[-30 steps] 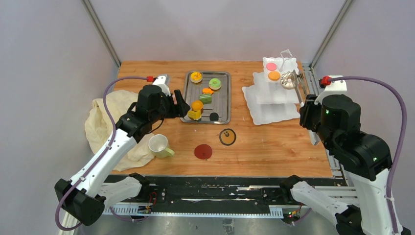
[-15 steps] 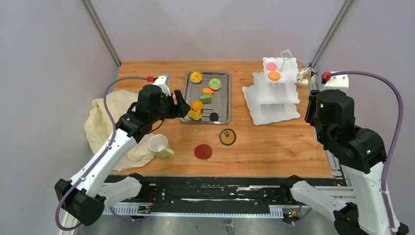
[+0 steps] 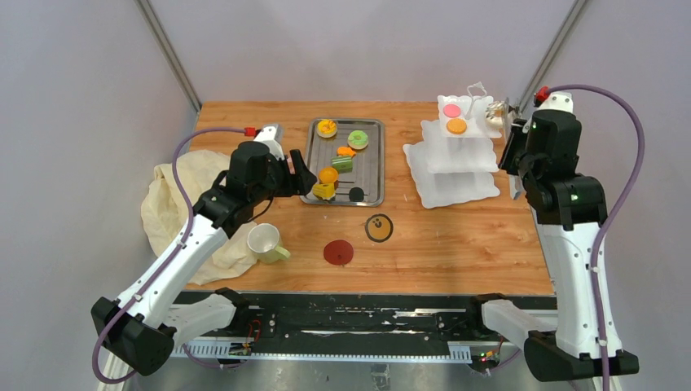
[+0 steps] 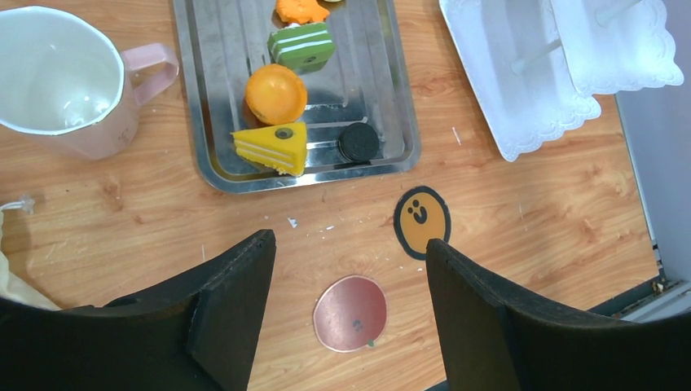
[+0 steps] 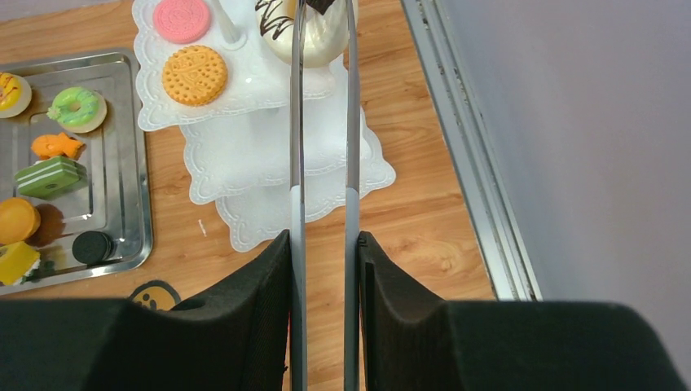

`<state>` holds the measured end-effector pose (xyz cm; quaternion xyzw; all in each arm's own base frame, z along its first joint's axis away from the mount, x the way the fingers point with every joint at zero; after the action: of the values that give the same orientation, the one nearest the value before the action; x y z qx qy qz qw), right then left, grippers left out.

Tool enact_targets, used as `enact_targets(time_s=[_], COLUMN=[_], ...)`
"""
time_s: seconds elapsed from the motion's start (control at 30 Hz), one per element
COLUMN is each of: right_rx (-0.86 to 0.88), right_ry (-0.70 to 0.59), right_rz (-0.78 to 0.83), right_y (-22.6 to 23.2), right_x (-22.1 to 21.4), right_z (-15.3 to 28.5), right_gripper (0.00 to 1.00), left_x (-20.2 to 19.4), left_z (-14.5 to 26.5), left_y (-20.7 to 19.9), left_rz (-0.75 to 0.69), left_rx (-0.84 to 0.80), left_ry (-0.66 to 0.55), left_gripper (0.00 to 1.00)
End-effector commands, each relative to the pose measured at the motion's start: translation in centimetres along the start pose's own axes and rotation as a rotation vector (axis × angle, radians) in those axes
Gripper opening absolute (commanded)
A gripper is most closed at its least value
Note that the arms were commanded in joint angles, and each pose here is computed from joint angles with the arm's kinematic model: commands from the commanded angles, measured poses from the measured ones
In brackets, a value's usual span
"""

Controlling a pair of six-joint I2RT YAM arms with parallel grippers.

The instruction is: Serve the afternoon tea

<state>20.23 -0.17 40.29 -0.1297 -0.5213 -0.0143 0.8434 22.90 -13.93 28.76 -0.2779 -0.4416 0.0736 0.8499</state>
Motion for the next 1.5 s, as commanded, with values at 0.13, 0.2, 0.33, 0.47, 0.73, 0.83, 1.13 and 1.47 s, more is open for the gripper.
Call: enact_targets(time_s=[0.13, 0.2, 0.33, 0.47, 0.73, 0.83, 1.13, 1.47], right_rx=[0.086, 0.09, 0.11, 0.118, 0.145, 0.149, 0.127, 0.083], right_ry=[-0.079, -0.075, -0.066, -0.058, -0.046, -0.049, -0.09, -0.168], right_rz=[-0.08, -0.09, -0.105, -0.112, -0.118, -0.118, -0.127, -0.101], right_y=[0.8, 0.8, 1.0, 1.1, 1.2, 1.1, 0.4, -1.4], right_x=[1.4, 1.4, 1.4, 1.2, 0.9, 0.8, 1.2, 1.2], right_z=[-3.1, -3.8, -4.8, -5.4, -5.8, -5.6, -3.9, 1.7], right_gripper=[0.01, 0.01, 0.01, 0.01, 0.27, 0.37, 0.44, 0.27], left_x=[0.4, 0.4, 0.5, 0.5, 0.4, 0.4, 0.5, 0.4], left_z=[-0.1, -0.1, -0.2, -0.3, -0.5, -0.4, 0.0, 0.2], left_y=[0.3, 0.3, 0.3, 0.4, 0.4, 0.4, 0.2, 0.0], left_rz=[-0.001, -0.002, -0.003, -0.004, 0.0, 0.001, 0.008, 0.023], left_rx=[0.008, 0.01, 0.014, 0.025, 0.021, 0.021, 0.01, -0.014], left_ry=[-0.034, -0.035, -0.038, -0.04, -0.032, -0.034, -0.037, -0.036], left_gripper=[0.73, 0.72, 0.73, 0.72, 0.72, 0.72, 0.72, 0.72])
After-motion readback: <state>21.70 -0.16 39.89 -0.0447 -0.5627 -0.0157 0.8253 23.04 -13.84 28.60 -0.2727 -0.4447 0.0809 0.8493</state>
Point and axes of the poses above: each gripper's point midway between its finger pads, its own z axis back along the fingers, its own y axis along the line the jaws close on, x = y × z, the point moved 8 cm from there along z, back along the fingers, and after that the axes turned 11 degrees about z, right-handed, at the moved point
